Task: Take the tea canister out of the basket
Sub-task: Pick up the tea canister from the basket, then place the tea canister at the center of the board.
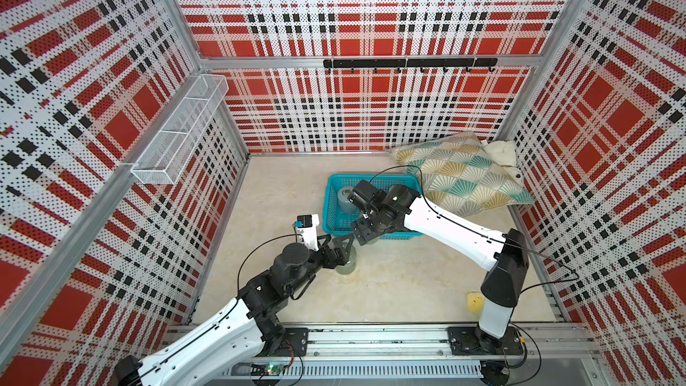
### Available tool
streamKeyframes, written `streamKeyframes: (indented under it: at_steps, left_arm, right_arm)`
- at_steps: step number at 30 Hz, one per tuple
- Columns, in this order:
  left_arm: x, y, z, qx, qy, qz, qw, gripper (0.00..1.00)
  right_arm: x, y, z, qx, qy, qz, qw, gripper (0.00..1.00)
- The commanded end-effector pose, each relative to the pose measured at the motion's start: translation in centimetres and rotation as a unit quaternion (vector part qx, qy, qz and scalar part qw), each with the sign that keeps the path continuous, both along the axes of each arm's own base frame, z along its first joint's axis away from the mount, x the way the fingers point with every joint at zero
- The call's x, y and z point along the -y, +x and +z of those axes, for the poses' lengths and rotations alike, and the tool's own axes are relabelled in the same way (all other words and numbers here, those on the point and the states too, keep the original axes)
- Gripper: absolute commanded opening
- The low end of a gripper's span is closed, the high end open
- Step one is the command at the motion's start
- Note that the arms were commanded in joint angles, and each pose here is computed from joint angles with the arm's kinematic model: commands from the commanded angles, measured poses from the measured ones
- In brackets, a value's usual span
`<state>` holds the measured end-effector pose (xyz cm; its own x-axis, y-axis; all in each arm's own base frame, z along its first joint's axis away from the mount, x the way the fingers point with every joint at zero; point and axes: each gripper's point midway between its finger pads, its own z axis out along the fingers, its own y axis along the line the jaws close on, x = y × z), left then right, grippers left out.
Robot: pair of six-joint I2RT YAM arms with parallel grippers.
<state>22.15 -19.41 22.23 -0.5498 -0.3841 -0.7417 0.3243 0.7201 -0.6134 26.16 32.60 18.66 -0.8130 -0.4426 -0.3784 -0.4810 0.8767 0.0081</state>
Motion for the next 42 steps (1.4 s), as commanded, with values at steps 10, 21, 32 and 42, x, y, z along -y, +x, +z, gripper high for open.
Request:
streamKeyframes:
  at_steps: [10, 21, 32, 42]
  left_arm:
    - [-0.7, -0.8, 0.3, -0.001, -0.002, 0.002, 1.000, 1.00]
    - [-0.7, -0.8, -0.1, -0.004, 0.002, 0.004, 1.000, 1.00]
    - [-0.6, -0.8, -0.2, -0.006, 0.007, 0.003, 1.000, 1.00]
    - [-0.5, -0.8, -0.4, -0.007, 0.012, 0.002, 1.000, 1.00]
  right_arm:
    - [0.6, -3.9, -1.3, -0.005, 0.041, -0.023, 0.999, 0.63]
    - [0.3, -3.7, -5.5, -0.018, 0.032, -0.023, 0.999, 0.63]
    - [0.3, -2.5, -9.7, -0.043, 0.020, -0.026, 0.999, 0.63]
    - [1.0, -2.5, -12.3, -0.060, 0.001, -0.029, 0.998, 0.63]
